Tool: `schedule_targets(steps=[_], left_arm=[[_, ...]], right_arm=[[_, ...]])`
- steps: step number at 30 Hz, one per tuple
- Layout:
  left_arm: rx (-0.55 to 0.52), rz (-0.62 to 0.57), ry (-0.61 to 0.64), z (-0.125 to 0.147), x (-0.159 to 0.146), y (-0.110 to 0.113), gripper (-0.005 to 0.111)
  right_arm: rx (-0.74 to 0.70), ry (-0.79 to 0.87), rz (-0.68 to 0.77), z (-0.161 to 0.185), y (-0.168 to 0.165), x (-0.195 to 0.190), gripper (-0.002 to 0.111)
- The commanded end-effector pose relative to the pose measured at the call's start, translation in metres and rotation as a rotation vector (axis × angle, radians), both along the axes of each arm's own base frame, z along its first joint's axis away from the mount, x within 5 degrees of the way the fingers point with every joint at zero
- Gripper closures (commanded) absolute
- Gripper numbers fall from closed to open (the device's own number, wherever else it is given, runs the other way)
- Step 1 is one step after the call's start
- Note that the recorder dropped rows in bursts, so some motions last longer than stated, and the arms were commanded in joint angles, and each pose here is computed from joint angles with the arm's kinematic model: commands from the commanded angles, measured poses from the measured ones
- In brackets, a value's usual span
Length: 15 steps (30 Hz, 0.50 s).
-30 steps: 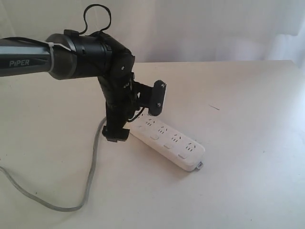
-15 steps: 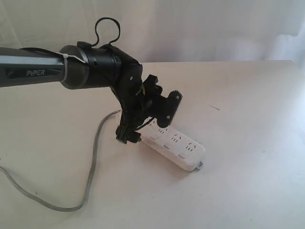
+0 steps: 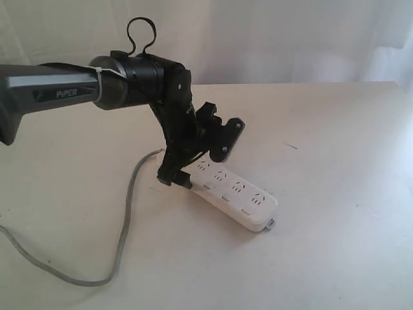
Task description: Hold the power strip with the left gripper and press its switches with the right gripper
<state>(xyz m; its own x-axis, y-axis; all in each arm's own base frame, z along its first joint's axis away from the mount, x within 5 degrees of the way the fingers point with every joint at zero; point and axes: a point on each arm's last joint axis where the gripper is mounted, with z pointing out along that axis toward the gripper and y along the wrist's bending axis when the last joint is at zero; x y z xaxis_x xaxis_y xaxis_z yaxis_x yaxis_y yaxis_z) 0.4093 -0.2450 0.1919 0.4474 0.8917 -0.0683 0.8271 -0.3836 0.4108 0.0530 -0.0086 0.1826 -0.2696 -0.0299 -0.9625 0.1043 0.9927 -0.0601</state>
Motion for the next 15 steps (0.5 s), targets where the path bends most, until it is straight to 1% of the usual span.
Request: schedule_targets(steps=[1,6,15], left_arm=[[0.01,0.022,0.056,0.002,0.009,0.016,0.002],[0.014,0.063,0.093,-0.007,0.018,0.032,0.002],[-0.046,0.025,0.089,-0.018,0.026,0.025,0.002]], right_arm=[[-0.01,-0.008,0.003,-0.001,0.0,0.0,0.108],[-0.01,-0.008,0.003,-0.001,0.0,0.0,0.108],[-0.01,-0.008,0.003,-0.001,0.0,0.0,0.108]])
